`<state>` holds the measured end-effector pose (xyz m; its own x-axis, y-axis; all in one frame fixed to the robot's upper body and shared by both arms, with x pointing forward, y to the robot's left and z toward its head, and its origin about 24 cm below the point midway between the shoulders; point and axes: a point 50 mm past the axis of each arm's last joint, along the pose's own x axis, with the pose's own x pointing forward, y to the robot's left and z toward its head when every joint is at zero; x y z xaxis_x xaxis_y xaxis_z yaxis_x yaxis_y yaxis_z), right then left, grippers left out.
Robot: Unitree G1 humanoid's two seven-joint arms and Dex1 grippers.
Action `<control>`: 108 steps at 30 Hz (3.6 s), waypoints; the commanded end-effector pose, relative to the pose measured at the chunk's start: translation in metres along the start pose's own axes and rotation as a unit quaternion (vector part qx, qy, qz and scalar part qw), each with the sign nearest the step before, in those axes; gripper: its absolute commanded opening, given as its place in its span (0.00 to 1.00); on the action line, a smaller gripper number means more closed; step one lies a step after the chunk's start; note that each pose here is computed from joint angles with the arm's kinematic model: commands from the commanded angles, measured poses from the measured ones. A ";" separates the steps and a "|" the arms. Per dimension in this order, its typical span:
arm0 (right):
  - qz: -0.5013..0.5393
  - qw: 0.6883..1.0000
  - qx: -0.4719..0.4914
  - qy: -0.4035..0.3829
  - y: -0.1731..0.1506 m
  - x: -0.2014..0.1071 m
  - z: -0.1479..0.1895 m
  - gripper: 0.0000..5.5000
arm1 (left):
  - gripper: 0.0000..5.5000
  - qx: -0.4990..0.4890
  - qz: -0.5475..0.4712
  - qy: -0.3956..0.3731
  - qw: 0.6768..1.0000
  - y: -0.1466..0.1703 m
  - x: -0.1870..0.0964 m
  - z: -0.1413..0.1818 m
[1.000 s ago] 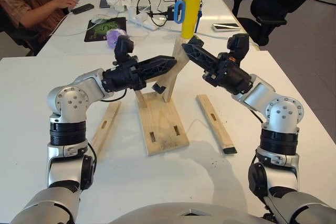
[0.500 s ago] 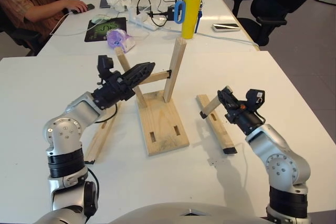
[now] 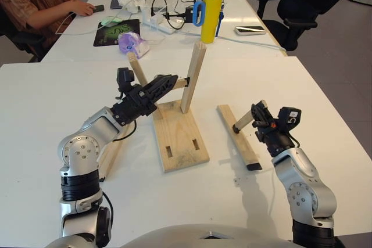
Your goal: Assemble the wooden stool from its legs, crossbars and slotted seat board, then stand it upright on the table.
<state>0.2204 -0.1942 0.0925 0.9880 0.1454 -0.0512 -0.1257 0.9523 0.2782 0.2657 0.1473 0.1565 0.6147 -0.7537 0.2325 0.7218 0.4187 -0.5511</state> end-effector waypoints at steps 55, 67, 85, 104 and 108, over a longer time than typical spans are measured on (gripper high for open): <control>0.072 0.977 -0.167 -0.109 0.043 0.074 0.073 0.39 | 0.36 0.018 0.026 -0.011 0.999 0.013 0.000 0.002; 0.023 0.985 -0.144 0.096 0.007 0.075 -0.026 0.39 | 0.36 0.043 0.029 0.032 0.998 0.012 -0.001 -0.012; -0.017 0.982 -0.178 -0.056 -0.038 0.058 0.074 0.43 | 0.36 0.300 -0.054 0.256 0.918 -0.029 -0.069 -0.080; 0.035 0.964 -0.157 0.210 -0.067 0.011 -0.002 0.79 | 0.55 0.463 0.021 0.351 0.813 -0.013 -0.098 -0.129; 0.068 0.963 -0.138 0.222 -0.052 0.008 -0.002 0.79 | 0.55 0.491 0.035 0.392 0.777 0.002 -0.105 -0.133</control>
<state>0.2366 -0.2519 0.0697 0.8491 0.2646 -0.4572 -0.2831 0.9587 0.0291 0.1585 0.1515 0.0364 0.5613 -0.6833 -0.4670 0.8214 0.3911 0.4151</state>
